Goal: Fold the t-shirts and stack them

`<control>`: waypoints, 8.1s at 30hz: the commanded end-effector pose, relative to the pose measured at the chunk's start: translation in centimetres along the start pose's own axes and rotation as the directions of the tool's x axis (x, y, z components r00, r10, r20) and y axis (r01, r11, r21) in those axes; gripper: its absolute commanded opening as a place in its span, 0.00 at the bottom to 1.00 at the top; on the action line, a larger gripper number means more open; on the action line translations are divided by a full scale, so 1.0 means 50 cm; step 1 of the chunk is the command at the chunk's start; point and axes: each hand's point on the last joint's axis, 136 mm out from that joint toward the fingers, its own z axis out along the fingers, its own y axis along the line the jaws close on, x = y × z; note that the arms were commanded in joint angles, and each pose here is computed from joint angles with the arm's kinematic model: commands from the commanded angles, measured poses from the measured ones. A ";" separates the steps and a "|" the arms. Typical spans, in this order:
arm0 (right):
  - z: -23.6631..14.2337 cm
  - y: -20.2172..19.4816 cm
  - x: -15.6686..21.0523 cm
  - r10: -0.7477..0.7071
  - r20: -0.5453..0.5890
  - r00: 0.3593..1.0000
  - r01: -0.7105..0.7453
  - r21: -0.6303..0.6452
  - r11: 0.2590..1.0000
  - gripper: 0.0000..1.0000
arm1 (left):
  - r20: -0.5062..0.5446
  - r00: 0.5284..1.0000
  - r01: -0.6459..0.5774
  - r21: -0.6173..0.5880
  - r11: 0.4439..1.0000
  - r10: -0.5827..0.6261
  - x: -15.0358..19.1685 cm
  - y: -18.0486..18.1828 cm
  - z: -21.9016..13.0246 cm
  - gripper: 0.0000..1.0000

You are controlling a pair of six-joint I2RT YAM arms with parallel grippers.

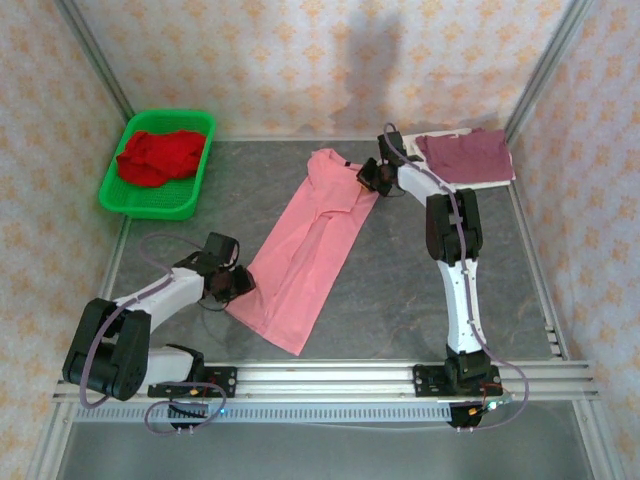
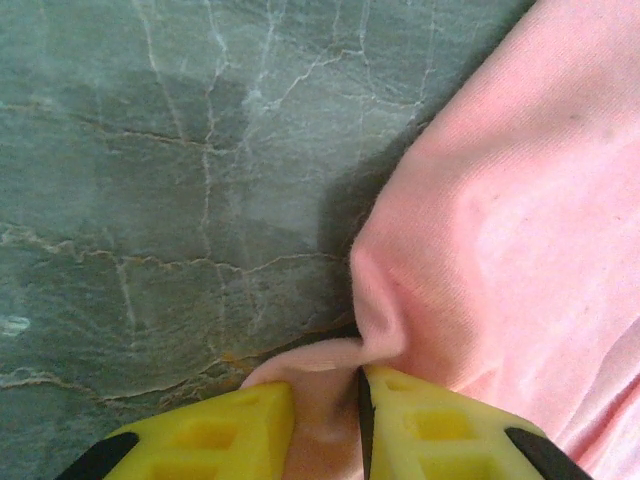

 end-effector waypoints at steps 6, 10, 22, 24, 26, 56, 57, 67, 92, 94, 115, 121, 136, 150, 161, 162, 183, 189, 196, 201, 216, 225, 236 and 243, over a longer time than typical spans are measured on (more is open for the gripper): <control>-0.053 0.055 -0.035 -0.042 0.078 0.996 0.046 -0.056 0.997 0.00 | -0.074 0.996 0.033 -0.138 0.990 -0.043 0.058 0.076 0.022 0.27; -0.087 0.065 -0.031 -0.034 0.102 0.994 0.042 -0.077 0.996 0.00 | -0.073 0.996 0.033 -0.146 0.989 -0.044 0.060 0.081 0.023 0.27; -0.165 0.062 -0.009 0.069 0.145 0.987 -0.053 -0.110 0.992 0.00 | -0.070 0.996 0.042 -0.150 0.988 -0.053 0.064 0.087 0.025 0.27; -0.169 0.056 -0.007 0.088 0.155 0.984 -0.071 -0.112 0.991 0.00 | -0.070 0.996 0.044 -0.152 0.987 -0.055 0.065 0.088 0.024 0.27; -0.172 0.046 -0.006 0.101 0.169 0.980 -0.085 -0.100 0.991 0.00 | -0.072 0.996 0.046 -0.153 0.987 -0.057 0.068 0.089 0.023 0.27; -0.148 -0.018 -0.001 0.018 0.178 0.984 -0.037 0.104 0.994 0.30 | 0.057 0.998 0.032 0.115 0.993 -0.038 0.032 -0.020 -0.118 0.33; -0.160 -0.013 0.000 -0.002 0.188 0.982 -0.020 0.117 0.993 0.31 | 0.068 0.997 0.022 0.126 0.992 -0.031 0.021 -0.031 -0.124 0.33; -0.150 0.044 0.112 -0.071 0.078 0.994 0.066 0.060 0.996 0.29 | 0.053 0.998 -0.045 0.113 0.993 0.039 -0.034 -0.086 -0.091 0.32; -0.073 -0.011 0.191 -0.040 -0.007 0.999 0.041 0.051 0.998 0.16 | -0.016 0.999 -0.038 0.040 0.998 0.038 -0.004 -0.045 -0.032 0.32; -0.068 -0.015 0.200 -0.045 -0.025 0.999 0.046 0.054 0.998 0.16 | -0.018 0.999 -0.037 0.037 0.999 0.038 -0.004 -0.043 -0.029 0.32; -0.058 -0.014 0.214 -0.068 -0.039 0.997 0.069 0.046 0.997 0.20 | -0.047 0.998 -0.033 0.029 0.999 0.034 0.002 -0.042 -0.011 0.32; -0.044 -0.007 0.210 -0.062 -0.038 0.997 0.063 0.030 0.998 0.16 | -0.047 0.998 -0.031 0.028 0.999 0.033 0.002 -0.042 -0.010 0.32; -0.108 0.034 0.178 -0.082 0.035 0.996 0.081 0.016 0.997 0.00 | -0.053 0.998 -0.023 0.008 1.000 0.023 0.007 -0.032 -0.003 0.32; -0.151 0.028 0.197 -0.041 0.024 0.999 0.041 0.019 0.999 0.00 | -0.053 0.998 -0.016 -0.012 1.000 0.015 0.008 -0.024 0.001 0.32; -0.185 -0.011 0.230 -0.019 0.003 1.000 0.019 0.065 0.998 0.00 | -0.047 0.999 -0.019 -0.020 1.000 0.018 0.005 -0.021 0.000 0.32; -0.182 -0.018 0.234 -0.021 0.000 1.000 0.021 0.074 0.997 0.00 | -0.047 0.999 -0.017 -0.020 1.000 0.016 0.005 -0.021 0.001 0.32; -0.190 -0.001 0.177 -0.135 0.063 0.989 0.124 0.157 0.980 0.11 | -0.022 1.000 -0.022 0.004 1.000 0.023 -0.018 -0.044 -0.007 0.32; -0.130 -0.017 0.147 -0.145 0.062 0.988 0.126 0.237 0.963 0.00 | 0.045 0.999 -0.013 0.043 0.999 0.011 -0.056 -0.077 -0.032 0.30; -0.064 -0.037 0.128 -0.127 0.051 0.991 0.107 0.299 0.948 0.00 | 0.184 0.982 -0.053 0.086 0.995 0.037 -0.112 -0.117 -0.108 0.29; -0.030 -0.062 0.129 -0.094 0.052 0.994 0.071 0.333 0.940 0.00 | 0.222 0.975 -0.048 0.104 0.993 0.024 -0.132 -0.133 -0.131 0.30; 0.167 0.121 -0.022 0.049 0.122 0.991 -0.045 -0.033 0.998 0.00 | 0.257 0.966 -0.065 0.112 0.992 0.034 -0.146 -0.138 -0.129 0.33; -0.068 0.347 -0.068 -0.124 0.170 0.978 0.173 -0.313 0.934 0.00 | 0.187 0.977 -0.130 0.139 0.982 0.103 -0.117 -0.146 -0.090 0.35; -0.207 0.168 0.256 -0.247 0.032 0.968 0.249 -0.146 0.957 0.00 | 0.116 0.988 -0.121 0.168 0.978 0.103 -0.085 -0.132 -0.017 0.33; -0.159 0.043 0.382 -0.269 -0.058 0.961 0.272 0.052 0.961 0.00 | 0.071 0.988 -0.145 0.152 0.978 0.135 -0.065 -0.125 0.006 0.33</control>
